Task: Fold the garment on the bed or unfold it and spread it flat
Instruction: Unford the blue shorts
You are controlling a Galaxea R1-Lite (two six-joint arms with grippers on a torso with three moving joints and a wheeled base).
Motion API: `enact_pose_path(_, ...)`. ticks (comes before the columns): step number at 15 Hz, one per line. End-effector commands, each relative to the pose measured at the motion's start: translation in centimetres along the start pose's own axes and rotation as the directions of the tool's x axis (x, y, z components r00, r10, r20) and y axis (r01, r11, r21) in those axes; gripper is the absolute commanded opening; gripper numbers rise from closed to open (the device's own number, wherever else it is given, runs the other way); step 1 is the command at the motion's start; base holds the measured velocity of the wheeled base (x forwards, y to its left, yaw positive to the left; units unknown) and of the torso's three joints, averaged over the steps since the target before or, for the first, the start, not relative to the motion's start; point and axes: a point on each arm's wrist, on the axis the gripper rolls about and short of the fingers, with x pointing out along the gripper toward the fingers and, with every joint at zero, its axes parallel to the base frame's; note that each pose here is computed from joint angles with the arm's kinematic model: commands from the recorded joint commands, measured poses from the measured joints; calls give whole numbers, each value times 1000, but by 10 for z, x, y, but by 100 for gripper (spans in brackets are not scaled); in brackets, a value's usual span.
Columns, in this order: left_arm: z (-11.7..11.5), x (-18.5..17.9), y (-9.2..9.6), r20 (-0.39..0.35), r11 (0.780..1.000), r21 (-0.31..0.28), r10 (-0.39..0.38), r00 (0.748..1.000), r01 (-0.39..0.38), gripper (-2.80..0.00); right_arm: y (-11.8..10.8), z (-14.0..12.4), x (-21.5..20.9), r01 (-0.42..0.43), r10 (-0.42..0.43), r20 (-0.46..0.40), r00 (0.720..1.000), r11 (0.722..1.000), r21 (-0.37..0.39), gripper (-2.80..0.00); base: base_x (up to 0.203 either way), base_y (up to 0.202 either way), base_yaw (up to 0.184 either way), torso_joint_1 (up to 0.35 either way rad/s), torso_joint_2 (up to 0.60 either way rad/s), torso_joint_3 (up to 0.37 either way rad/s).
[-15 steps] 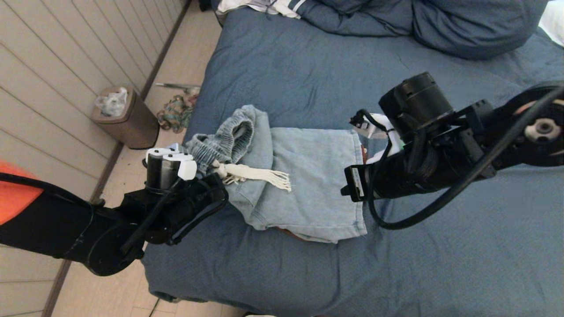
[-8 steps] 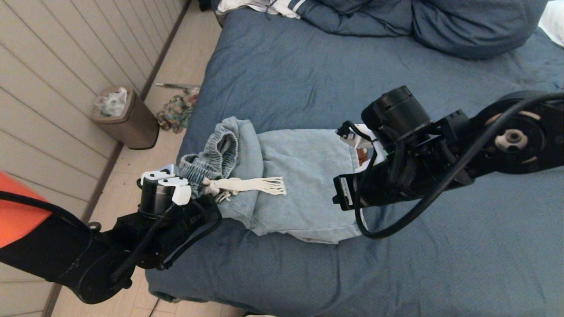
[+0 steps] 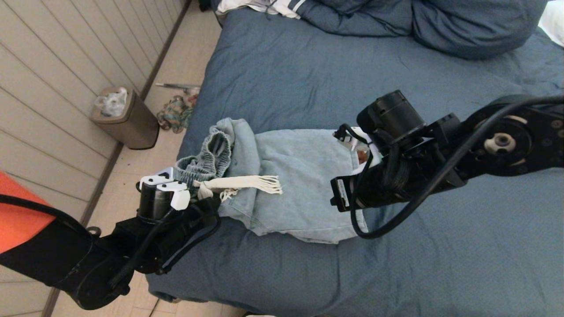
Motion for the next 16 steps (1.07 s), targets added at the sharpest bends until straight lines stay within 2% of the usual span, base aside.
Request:
enact_pose_path(1,14,-19,-3,29,998,-18,-63,998,64,0,-1,0,0,2,-2,-3,1000,1000,4,-280,0,0,0,0,0,0)
enact_pose_path(4,45,-64,-8,109,983,-39,-175,979,180,0,1,1,-4,-6,6,15,1000,1000,3,-280,0,0,0,0,0,0)
enact_pose_path(6,67,-98,-8,170,973,-48,-216,962,227,0,2,7,-8,-23,23,73,997,1000,2,-280,0,0,0,0,0,0)
enact_pose_path(7,76,-113,-8,174,972,-48,-220,960,232,0,2,10,-12,-27,26,99,995,1000,5,-280,0,0,0,0,0,0)
enact_pose_path(8,84,-122,-10,149,972,-41,-223,963,232,0,1,13,-16,-30,29,117,993,1000,6,-280,0,0,0,0,0,0)
enact_pose_path(10,92,-127,-16,68,951,-32,-304,950,307,0,1,14,-18,-29,28,122,992,1000,8,-280,0,0,0,0,0,0)
enact_pose_path(14,82,-116,-14,15,956,-28,-292,956,292,0,2,17,-17,-36,35,135,990,999,8,-280,0,0,0,0,0,0)
enact_pose_path(15,84,-109,-18,8,957,-21,-288,958,288,-280,3,20,-18,-46,45,161,986,999,4,-280,0,0,0,0,0,0)
enact_pose_path(16,84,-97,-22,-12,961,3,-276,961,276,-280,3,22,-18,-50,49,180,983,999,-3,-280,0,0,0,0,0,0)
